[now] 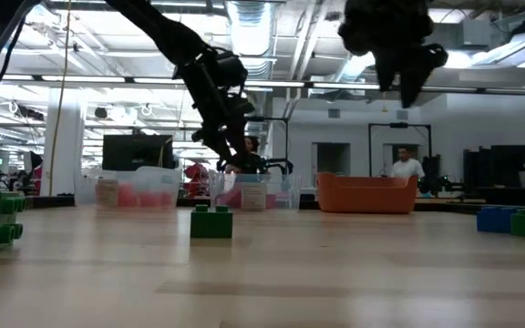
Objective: Sort blocks
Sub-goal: Put the blue game piece into the orange bin, then put the green game piece into the blue bin
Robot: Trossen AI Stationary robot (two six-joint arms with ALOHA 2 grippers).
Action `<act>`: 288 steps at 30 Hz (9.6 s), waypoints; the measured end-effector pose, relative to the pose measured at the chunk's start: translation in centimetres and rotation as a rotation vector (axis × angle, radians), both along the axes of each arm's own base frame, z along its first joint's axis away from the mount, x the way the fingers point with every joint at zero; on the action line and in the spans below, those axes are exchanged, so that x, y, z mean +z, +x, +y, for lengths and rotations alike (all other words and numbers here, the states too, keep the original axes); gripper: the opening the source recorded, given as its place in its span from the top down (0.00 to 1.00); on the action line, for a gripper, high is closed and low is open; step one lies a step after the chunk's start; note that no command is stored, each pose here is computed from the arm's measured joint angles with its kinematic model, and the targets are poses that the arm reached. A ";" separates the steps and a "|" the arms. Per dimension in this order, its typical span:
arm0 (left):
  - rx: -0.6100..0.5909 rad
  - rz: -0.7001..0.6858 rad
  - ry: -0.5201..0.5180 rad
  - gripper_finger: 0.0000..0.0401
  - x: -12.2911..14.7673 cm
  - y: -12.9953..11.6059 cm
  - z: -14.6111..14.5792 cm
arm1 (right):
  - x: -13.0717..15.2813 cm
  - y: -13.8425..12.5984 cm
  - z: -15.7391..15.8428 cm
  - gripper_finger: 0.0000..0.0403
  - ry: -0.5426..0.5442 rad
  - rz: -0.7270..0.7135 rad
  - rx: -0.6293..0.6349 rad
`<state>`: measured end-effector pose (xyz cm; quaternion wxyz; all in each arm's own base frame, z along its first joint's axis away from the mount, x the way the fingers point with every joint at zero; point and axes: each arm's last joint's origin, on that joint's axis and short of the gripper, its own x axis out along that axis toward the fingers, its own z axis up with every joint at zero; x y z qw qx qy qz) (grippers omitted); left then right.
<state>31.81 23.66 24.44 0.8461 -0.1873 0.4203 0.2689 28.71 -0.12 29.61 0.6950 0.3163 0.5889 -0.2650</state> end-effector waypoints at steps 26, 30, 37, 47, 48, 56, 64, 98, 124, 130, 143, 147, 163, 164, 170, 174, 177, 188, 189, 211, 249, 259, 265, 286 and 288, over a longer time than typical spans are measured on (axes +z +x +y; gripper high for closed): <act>-0.165 -0.205 0.272 0.38 13.8 -6.2 -6.5 | -13.4 -4.2 1.0 0.31 0.324 0.183 -0.421; -0.183 -0.170 0.264 0.38 13.6 -6.3 -6.6 | -13.7 -3.8 0.7 0.31 0.330 0.121 -0.339; -0.197 -0.163 0.285 0.38 13.6 -6.3 -6.6 | -13.4 -3.2 -0.7 0.31 0.217 0.027 -0.124; -0.188 -0.146 0.266 0.38 13.4 -6.4 -6.6 | -7.6 -2.2 -2.5 0.31 0.080 0.105 0.140; -0.185 -0.148 0.264 0.38 13.4 -6.4 -6.6 | -7.4 -2.1 -2.6 0.31 0.033 0.097 0.224; -0.156 -0.156 0.235 0.38 13.3 -6.5 -6.6 | -8.4 -2.2 -3.3 0.31 -0.175 0.150 0.941; -0.122 -0.137 0.178 0.38 13.0 -6.7 -6.8 | -11.1 -3.8 -3.6 0.32 -0.136 0.202 1.251; -0.122 -0.087 0.142 0.38 12.6 -7.1 -7.0 | -12.5 -3.5 -6.3 0.84 -0.208 0.070 1.112; -0.127 -0.068 0.083 0.38 12.2 -7.3 -7.3 | -8.1 -4.2 -22.2 0.63 -0.321 0.040 0.468; -0.302 -0.025 0.027 0.38 11.8 -7.1 -8.8 | -6.5 -4.4 -22.5 0.38 -0.260 0.100 0.438; -0.623 0.182 -0.065 0.38 7.5 -4.3 -19.8 | 3.0 -3.6 -15.9 0.39 -0.451 -0.140 0.218; -0.631 0.107 -0.111 0.38 5.6 -3.1 -23.9 | 4.1 -3.8 -14.6 0.39 -0.457 -0.205 0.160; -0.413 -0.349 0.067 0.38 -3.0 -2.8 -32.9 | 8.0 -5.9 -13.1 0.39 -0.587 -0.382 0.151; -0.408 -0.366 0.078 0.38 -3.8 -3.0 -33.2 | 8.0 -5.9 -13.1 0.39 -0.587 -0.383 0.151; -0.475 -0.364 0.178 0.38 -8.1 -2.4 -34.5 | 7.9 -5.8 -12.7 0.39 -0.574 -0.375 0.169; -0.468 -0.360 0.151 0.38 -10.1 -1.7 -34.9 | 7.8 -5.6 -12.2 0.39 -0.566 -0.376 0.188; -0.457 -0.413 0.137 0.38 -10.5 -1.1 -35.2 | 7.8 -5.6 -12.1 0.39 -0.562 -0.374 0.195; -0.477 -0.341 0.107 0.38 -14.3 -0.6 -35.5 | 7.8 -5.6 -12.1 0.39 -0.561 -0.372 0.196; -0.477 -0.340 0.105 0.38 -14.3 -0.6 -35.5 | 7.8 -5.6 -12.1 0.39 -0.560 -0.371 0.197; -0.518 -0.423 0.351 0.67 -3.7 -1.7 -30.4 | 7.0 -5.3 -9.4 0.39 -0.320 -0.473 0.223; -0.599 -0.374 0.938 0.67 7.1 -4.2 -21.3 | 2.2 5.9 -4.8 0.39 -0.067 -1.168 -0.080; -0.607 -0.403 0.935 0.67 7.2 -4.1 -21.3 | 1.6 8.1 -5.0 0.39 -0.061 -1.211 -0.064; -0.606 -0.403 0.934 0.64 7.2 -4.1 -21.3 | 1.9 9.4 -5.1 0.51 -0.064 -1.215 -0.010; -0.474 -0.452 0.862 0.48 9.6 -4.2 -21.1 | 3.7 3.0 -5.4 0.79 0.040 -0.871 0.045; -0.473 -0.442 0.858 0.48 9.9 -4.3 -20.9 | 4.0 1.4 -4.0 0.79 0.120 -0.790 0.072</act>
